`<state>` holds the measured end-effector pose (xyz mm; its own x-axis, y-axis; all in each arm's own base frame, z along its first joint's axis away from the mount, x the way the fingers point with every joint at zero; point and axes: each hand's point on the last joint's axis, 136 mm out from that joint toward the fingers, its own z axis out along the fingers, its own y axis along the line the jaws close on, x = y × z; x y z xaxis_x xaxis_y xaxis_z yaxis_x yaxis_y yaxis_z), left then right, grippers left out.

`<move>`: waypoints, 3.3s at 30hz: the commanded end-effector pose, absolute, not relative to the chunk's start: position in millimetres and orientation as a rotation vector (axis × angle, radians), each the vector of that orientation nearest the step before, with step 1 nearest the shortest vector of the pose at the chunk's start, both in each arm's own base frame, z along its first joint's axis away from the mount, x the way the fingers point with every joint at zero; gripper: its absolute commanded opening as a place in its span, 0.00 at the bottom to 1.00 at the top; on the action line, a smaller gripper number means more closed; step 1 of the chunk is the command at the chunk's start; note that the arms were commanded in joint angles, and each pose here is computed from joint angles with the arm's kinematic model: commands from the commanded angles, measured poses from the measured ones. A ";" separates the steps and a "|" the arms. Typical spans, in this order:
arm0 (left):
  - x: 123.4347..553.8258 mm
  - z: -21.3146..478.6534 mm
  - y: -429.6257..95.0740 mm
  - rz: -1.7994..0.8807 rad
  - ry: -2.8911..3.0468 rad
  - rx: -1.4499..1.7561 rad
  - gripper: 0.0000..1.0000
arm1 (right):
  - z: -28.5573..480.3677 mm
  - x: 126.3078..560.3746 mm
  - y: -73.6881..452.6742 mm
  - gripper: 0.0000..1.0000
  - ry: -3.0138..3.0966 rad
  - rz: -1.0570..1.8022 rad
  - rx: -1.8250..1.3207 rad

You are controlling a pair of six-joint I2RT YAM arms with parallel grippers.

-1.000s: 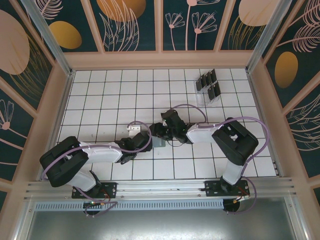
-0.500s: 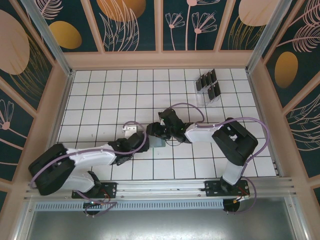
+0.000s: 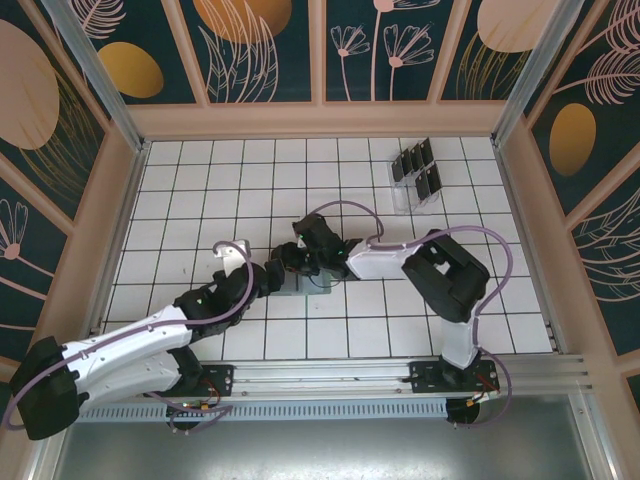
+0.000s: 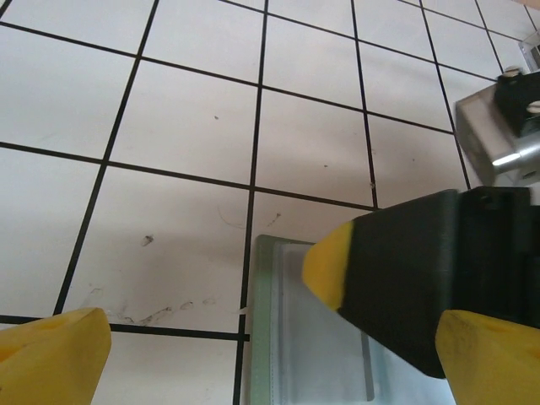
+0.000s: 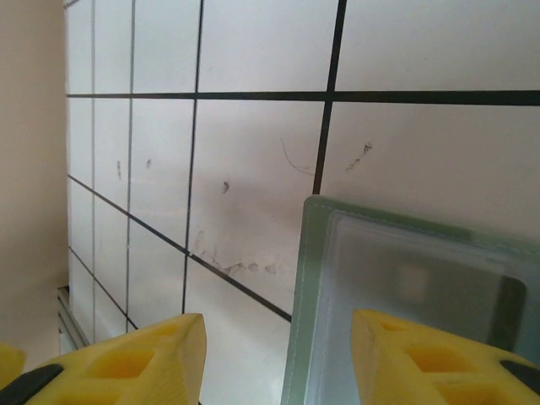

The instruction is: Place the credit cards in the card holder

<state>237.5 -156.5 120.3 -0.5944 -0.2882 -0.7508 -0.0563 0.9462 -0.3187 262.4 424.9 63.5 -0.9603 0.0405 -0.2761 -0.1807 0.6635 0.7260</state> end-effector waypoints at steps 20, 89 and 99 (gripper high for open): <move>261.5 98.2 -184.9 -0.279 2.279 -0.095 0.99 | 186.4 393.6 241.0 0.49 2.419 0.607 0.049; 303.5 88.9 -167.3 -0.198 2.363 -0.076 0.98 | 109.7 510.8 38.9 0.21 2.539 -0.154 0.239; 303.2 88.2 -168.2 -0.203 2.365 -0.078 0.98 | 109.2 510.6 42.1 0.14 2.543 -0.128 0.232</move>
<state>298.9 -166.5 83.9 -0.7255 -0.1086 -0.6796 0.0029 0.9870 -0.1608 508.3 42.5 111.4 -0.8120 0.1427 -0.5659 0.2010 0.9787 -0.0416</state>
